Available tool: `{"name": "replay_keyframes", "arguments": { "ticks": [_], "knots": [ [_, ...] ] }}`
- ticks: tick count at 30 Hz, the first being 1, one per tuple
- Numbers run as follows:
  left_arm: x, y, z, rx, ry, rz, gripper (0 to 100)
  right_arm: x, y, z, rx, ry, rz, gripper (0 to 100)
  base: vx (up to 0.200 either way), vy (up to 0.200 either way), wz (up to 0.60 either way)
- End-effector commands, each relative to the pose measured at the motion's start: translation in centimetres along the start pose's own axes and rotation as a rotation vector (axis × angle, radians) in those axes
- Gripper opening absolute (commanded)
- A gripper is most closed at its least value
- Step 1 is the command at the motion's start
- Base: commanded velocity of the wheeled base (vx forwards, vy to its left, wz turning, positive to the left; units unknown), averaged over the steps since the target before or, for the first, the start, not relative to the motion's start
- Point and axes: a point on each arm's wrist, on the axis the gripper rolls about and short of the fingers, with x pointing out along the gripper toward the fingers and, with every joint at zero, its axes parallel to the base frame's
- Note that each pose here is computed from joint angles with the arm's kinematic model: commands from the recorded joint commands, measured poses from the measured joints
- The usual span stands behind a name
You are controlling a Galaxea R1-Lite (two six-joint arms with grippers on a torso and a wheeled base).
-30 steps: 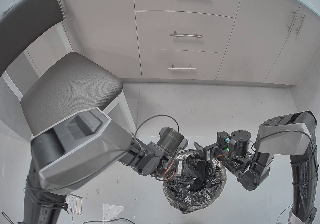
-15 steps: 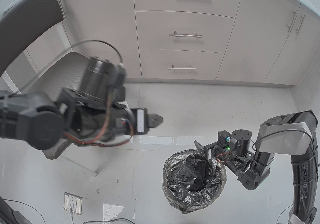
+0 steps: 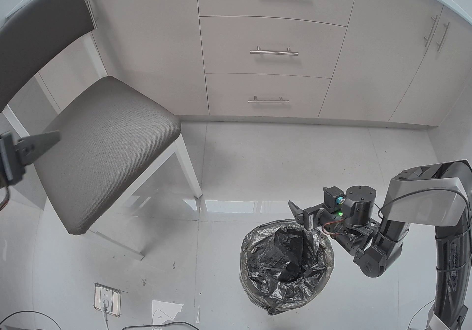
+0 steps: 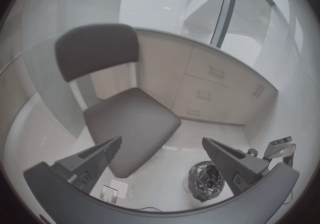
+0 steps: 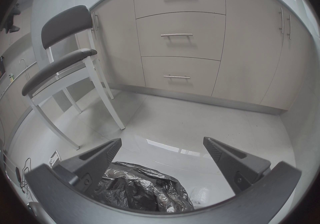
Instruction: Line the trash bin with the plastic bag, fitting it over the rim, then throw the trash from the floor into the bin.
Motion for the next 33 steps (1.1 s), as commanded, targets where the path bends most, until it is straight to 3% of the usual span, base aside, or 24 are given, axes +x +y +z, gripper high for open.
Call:
{"name": "replay_keyframes", "arguments": {
  "ticks": [1, 2, 6, 12, 15, 21, 25, 33],
  "knots": [
    [-11.3, 4.3, -8.3, 0.005, -0.216, 0.195, 100, -0.4, -0.1, 1.0, 0.000, -0.028, -0.005, 100, 0.000, 0.000, 0.00],
    [-11.6, 4.6, -10.4, -0.005, -0.228, 0.249, 100, -0.4, 0.0, 1.1, 0.002, -0.037, -0.004, 100, 0.000, 0.000, 0.00],
    [-11.6, 4.9, -13.5, -0.008, -0.239, 0.336, 100, -0.4, 0.0, 1.2, 0.001, -0.049, -0.007, 100, 0.000, 0.000, 0.00],
    [-11.6, 5.4, -16.6, 0.005, -0.274, 0.340, 100, -0.3, -0.2, 1.2, 0.004, -0.053, -0.013, 100, 0.000, 0.000, 0.00],
    [-10.7, 5.8, -18.6, 0.059, -0.293, 0.353, 100, -0.2, -0.1, 1.1, 0.004, -0.054, -0.013, 100, 0.000, 0.000, 0.00],
    [-8.9, 6.4, -20.1, 0.074, -0.329, 0.355, 100, -0.2, -0.1, 1.1, 0.004, -0.056, -0.013, 100, 0.000, 0.000, 0.00],
    [-7.5, 6.9, -21.7, 0.141, -0.338, 0.364, 100, -0.2, -0.2, 1.1, 0.004, -0.053, -0.012, 100, 0.000, 0.000, 0.00],
    [-7.8, 6.9, -22.4, 0.157, -0.353, 0.283, 100, -0.3, 0.1, 1.0, 0.002, -0.050, -0.005, 100, 0.000, 0.000, 0.00]
  ]
}}
